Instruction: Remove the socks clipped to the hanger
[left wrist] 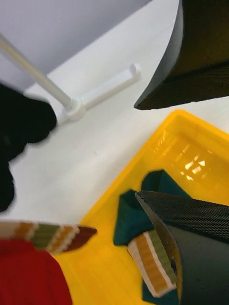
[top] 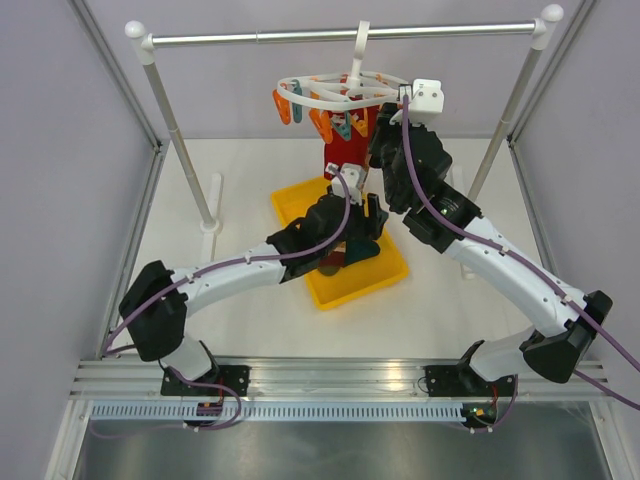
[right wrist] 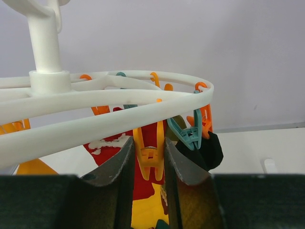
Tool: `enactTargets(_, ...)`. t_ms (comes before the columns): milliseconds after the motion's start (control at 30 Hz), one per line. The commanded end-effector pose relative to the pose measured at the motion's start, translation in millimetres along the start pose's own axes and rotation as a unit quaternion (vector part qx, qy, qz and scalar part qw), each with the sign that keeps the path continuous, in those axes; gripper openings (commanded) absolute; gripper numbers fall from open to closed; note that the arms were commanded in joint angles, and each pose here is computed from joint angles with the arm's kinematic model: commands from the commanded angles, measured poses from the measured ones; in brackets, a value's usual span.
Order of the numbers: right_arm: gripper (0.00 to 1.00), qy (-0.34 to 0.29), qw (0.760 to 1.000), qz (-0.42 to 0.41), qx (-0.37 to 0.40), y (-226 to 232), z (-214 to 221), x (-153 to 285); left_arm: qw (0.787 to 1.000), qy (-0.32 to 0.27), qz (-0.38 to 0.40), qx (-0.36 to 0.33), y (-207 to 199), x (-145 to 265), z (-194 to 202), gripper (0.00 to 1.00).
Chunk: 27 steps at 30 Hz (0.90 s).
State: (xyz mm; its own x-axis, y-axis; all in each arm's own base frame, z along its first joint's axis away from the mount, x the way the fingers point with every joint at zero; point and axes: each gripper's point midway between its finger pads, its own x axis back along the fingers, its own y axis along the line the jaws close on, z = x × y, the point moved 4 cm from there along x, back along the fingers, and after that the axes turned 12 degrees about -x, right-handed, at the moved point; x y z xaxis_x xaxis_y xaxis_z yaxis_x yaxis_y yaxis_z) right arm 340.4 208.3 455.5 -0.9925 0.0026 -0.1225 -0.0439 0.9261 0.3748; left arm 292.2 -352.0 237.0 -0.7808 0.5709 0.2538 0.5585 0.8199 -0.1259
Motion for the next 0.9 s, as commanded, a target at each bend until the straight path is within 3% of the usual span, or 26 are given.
enactTargets(0,0.07,-0.017,1.000,-0.004,-0.025,0.7,-25.2,7.4,0.995,-0.094,0.015,-0.012,-30.6,-7.1,-59.3,0.73)
enactTargets(167,0.07,-0.013,0.999,-0.004,-0.030,-0.9,-24.8,9.5,0.990,-0.133,-0.044,0.000,-34.8,-32.1,-89.9,0.75)
enactTargets(467,0.06,-0.008,0.999,-0.008,-0.035,0.1,-26.6,12.1,0.983,-0.142,-0.118,0.015,-29.5,-64.4,-98.3,0.73)
enactTargets(533,0.06,-0.007,0.999,-0.010,-0.040,0.9,-27.9,13.1,0.980,-0.144,-0.134,0.027,-26.1,-66.2,-96.9,0.67)
enactTargets(667,0.06,-0.005,0.999,-0.013,-0.041,3.1,-28.9,14.7,0.979,-0.143,-0.136,0.042,-25.4,-67.5,-91.2,0.47)
enactTargets(767,0.06,-0.004,0.999,-0.011,-0.037,1.4,-28.4,15.4,0.980,-0.145,-0.128,0.047,-25.2,-62.7,-88.5,0.22)
enactTargets(867,0.06,-0.001,0.999,-0.010,-0.035,0.3,-26.2,15.9,0.981,-0.145,-0.118,0.047,-24.8,-56.2,-85.8,0.06)
